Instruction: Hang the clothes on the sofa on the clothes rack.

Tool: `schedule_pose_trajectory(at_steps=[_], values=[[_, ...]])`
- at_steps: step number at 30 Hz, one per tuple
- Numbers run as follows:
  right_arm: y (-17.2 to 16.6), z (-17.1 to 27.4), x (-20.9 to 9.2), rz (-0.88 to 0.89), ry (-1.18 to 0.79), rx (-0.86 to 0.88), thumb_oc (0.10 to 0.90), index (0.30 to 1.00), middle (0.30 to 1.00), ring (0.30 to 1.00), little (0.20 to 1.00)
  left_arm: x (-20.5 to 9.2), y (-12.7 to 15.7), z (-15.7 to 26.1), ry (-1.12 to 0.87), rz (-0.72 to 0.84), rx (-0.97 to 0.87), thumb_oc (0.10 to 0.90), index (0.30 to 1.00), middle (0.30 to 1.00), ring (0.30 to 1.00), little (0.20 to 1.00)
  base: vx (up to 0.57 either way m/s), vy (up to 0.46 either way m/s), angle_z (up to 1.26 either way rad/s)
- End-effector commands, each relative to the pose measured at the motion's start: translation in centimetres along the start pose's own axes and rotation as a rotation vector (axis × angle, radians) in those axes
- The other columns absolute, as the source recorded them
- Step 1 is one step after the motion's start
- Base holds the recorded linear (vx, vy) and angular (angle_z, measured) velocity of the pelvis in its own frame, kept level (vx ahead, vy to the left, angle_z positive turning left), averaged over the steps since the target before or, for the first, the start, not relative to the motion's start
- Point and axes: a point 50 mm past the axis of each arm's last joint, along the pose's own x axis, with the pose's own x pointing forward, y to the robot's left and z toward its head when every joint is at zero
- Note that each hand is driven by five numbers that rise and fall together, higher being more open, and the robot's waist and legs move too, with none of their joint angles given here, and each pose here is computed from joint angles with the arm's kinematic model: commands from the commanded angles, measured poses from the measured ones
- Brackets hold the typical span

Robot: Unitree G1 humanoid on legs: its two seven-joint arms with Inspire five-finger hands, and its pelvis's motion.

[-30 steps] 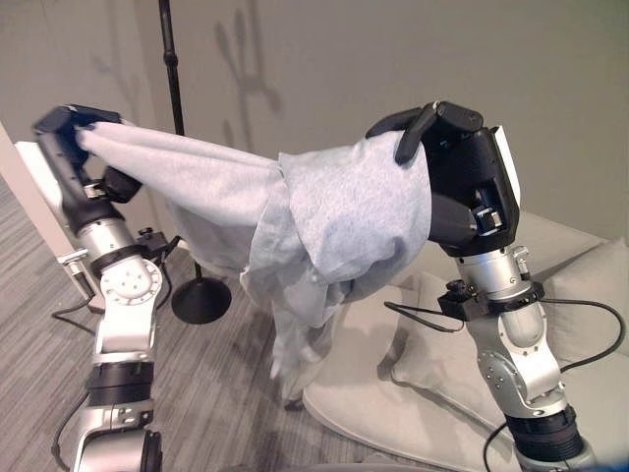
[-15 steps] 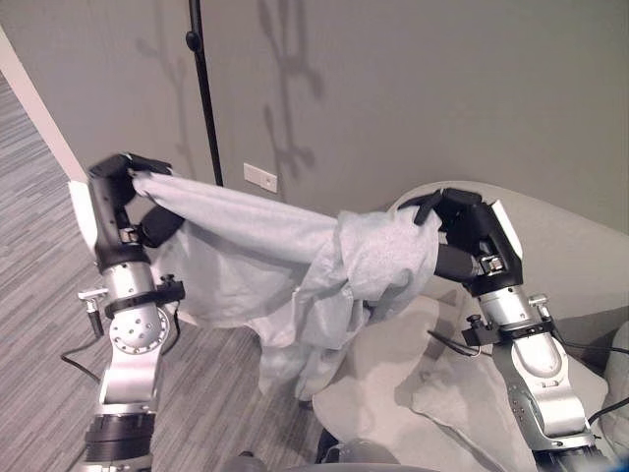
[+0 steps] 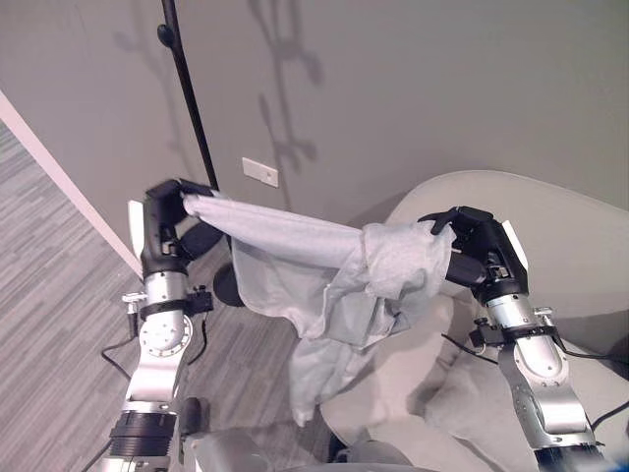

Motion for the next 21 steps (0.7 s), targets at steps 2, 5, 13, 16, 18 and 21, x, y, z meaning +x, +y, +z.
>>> schedule_pose_trajectory(at_steps=[2, 5, 13, 16, 18, 21], values=[[-0.5, 5.4, 0.2, 0.002, -0.283, -0.022, 0.4, 0.3, 0.3, 0.3, 0.3, 1.3, -0.6, 8.2, -0.414, -0.073, -0.095, 0.4, 0.3, 0.3, 0.3, 0.3, 0.12, 0.662, 0.27], [0.3, 4.2, 0.1, -0.003, -0.24, 0.031, 0.4, 0.3, 0.3, 0.3, 0.3, 1.6, -1.9, 8.1, -0.415, -0.143, -0.028, 0.4, 0.3, 0.3, 0.3, 0.3, 0.07, 0.601, 0.42], [2.8, 5.4, 1.4, 0.123, -0.306, 0.074, 0.4, 0.3, 0.3, 0.3, 0.3, -0.1, 1.2, 7.8, -0.403, -0.079, 0.125, 0.4, 0.3, 0.3, 0.3, 0.3, 0.05, 0.657, -0.08], [2.7, 5.2, 1.4, 0.151, -0.289, 0.052, 0.4, 0.3, 0.3, 0.3, 0.3, -0.4, 1.3, 7.4, -0.38, -0.09, 0.114, 0.4, 0.3, 0.3, 0.3, 0.3, -0.02, 0.228, -0.04], [2.5, 5.4, 1.4, 0.155, -0.301, 0.049, 0.4, 0.3, 0.3, 0.3, 0.3, -0.7, 1.6, 6.9, -0.353, -0.086, 0.106, 0.4, 0.3, 0.3, 0.3, 0.3, -0.01, 0.114, -0.11], [2.3, 5.6, 1.6, 0.138, -0.31, 0.078, 0.4, 0.3, 0.3, 0.3, 0.3, -0.8, 1.5, 6.2, -0.313, -0.098, 0.075, 0.4, 0.3, 0.3, 0.3, 0.3, 0.04, -0.011, -0.55]])
